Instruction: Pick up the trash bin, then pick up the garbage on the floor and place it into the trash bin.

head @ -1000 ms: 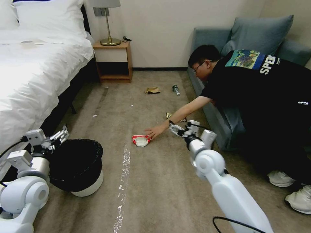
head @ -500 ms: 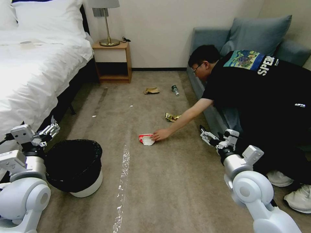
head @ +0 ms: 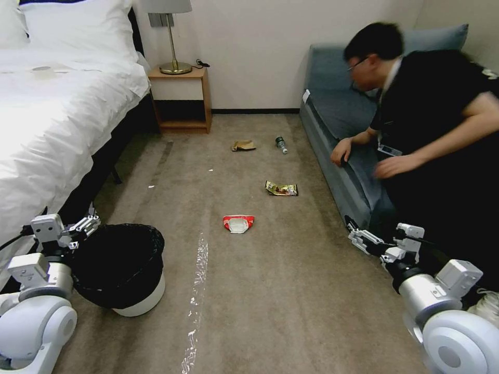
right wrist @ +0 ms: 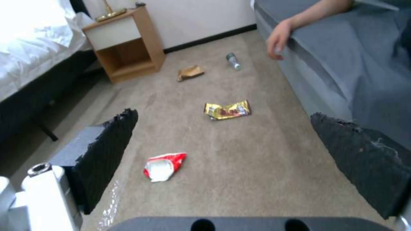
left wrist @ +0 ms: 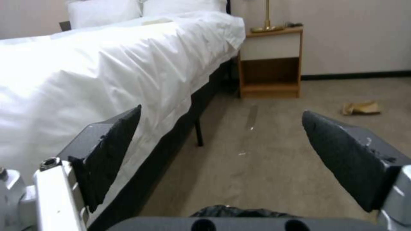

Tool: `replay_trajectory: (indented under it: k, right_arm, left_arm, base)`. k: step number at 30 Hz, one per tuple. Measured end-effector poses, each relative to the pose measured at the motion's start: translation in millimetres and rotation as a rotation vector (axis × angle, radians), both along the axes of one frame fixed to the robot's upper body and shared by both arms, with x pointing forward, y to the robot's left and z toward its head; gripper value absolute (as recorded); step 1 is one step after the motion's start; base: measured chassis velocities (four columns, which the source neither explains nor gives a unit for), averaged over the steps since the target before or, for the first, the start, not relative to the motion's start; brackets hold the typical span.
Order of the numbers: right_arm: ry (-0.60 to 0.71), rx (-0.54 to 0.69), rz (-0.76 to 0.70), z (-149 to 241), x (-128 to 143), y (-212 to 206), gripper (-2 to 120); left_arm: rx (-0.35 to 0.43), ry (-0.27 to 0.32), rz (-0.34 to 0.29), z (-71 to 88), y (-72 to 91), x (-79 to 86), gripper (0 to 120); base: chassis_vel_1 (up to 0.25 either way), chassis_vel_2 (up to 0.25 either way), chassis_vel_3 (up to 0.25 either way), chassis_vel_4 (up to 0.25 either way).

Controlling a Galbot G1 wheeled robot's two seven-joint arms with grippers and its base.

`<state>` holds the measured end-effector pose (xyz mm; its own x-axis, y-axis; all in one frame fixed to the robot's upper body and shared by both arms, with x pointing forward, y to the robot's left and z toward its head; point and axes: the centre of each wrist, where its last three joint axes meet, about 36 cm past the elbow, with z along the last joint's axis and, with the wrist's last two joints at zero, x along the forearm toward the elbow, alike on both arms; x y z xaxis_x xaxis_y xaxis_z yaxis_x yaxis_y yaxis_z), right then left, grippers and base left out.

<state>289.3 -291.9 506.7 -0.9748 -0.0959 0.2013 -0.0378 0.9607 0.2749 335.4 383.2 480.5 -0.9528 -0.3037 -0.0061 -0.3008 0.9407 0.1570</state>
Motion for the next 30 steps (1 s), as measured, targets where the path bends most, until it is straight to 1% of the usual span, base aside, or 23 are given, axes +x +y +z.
replay_trajectory:
  k: [1, 2, 5, 8, 11, 12, 15, 16, 18, 19, 21, 24, 26, 28, 29, 30]
  right_arm:
    - [0.004, -0.003, -0.001, -5, 0, -1, 100]
    - [0.004, -0.003, -0.001, -5, 0, -1, 100]
    - [0.01, -0.003, -0.004, -11, 1, -3, 100]
    - [0.011, -0.004, -0.006, -12, 1, -4, 100]
    - [0.014, -0.011, -0.015, -19, 1, -8, 100]
    - [0.014, -0.011, -0.015, -19, 1, -8, 100]
    - [0.015, -0.016, -0.021, -25, 1, -9, 100]
    - [0.015, -0.016, -0.021, -25, 1, -9, 100]
    - [0.017, -0.015, -0.023, -28, 1, -8, 100]
    - [0.017, -0.015, -0.023, -28, 1, -8, 100]
    - [0.018, -0.011, -0.025, -32, 2, -6, 100]
    - [0.018, -0.008, -0.025, -33, 2, -5, 100]
    - [0.018, 0.0, -0.023, -36, 4, -2, 100]
    - [0.018, 0.001, -0.022, -37, 4, -1, 100]
    - [0.018, 0.007, -0.017, -38, 5, 2, 100]
    - [0.018, 0.007, -0.017, -38, 5, 2, 100]
  left_arm:
    - [0.011, 0.013, 0.0, -1.0, 6.4, 2.6, 100]
    - [0.011, 0.013, 0.0, -1.0, 6.4, 2.6, 100]
    - [0.03, 0.036, 0.005, -1.8, 18.9, 8.3, 100]
    - [0.032, 0.043, 0.005, -2.6, 22.0, 9.7, 100]
    - [0.05, 0.097, 0.011, -13.1, 39.1, 14.1, 100]
    - [0.05, 0.097, 0.011, -13.1, 39.1, 14.1, 100]
    - [0.068, 0.176, 0.027, -27.7, 61.2, 19.4, 100]
    - [0.068, 0.176, 0.027, -27.7, 61.2, 19.4, 100]
    - [0.065, 0.223, 0.047, -35.1, 75.2, 23.6, 100]
    - [0.065, 0.223, 0.047, -35.1, 75.2, 23.6, 100]
    - [0.055, 0.271, 0.063, -40.2, 87.4, 28.5, 99]
    - [0.048, 0.285, 0.065, -40.1, 90.0, 30.1, 99]
    - [0.003, 0.329, 0.067, -38.3, 95.1, 34.8, 99]
    - [-0.002, 0.338, 0.067, -38.3, 96.3, 35.7, 99]
    - [-0.008, 0.366, 0.068, -38.0, 98.9, 37.9, 99]
    - [-0.008, 0.366, 0.068, -38.0, 98.9, 37.9, 99]
  base:
    - [0.0, 0.0, 0.0, 0.0]
    - [0.0, 0.0, 0.0, 0.0]
    - [0.0, 0.0, 0.0, 0.0]
    - [0.0, 0.0, 0.0, 0.0]
    - [0.0, 0.0, 0.0, 0.0]
    - [0.0, 0.0, 0.0, 0.0]
    - [0.0, 0.0, 0.0, 0.0]
    - [0.0, 0.0, 0.0, 0.0]
    - [0.0, 0.0, 0.0, 0.0]
    - [0.0, 0.0, 0.0, 0.0]
    - [0.0, 0.0, 0.0, 0.0]
    - [0.0, 0.0, 0.0, 0.0]
    - [0.0, 0.0, 0.0, 0.0]
    - [0.0, 0.0, 0.0, 0.0]
    - [0.0, 0.0, 0.0, 0.0]
    - [0.0, 0.0, 0.0, 0.0]
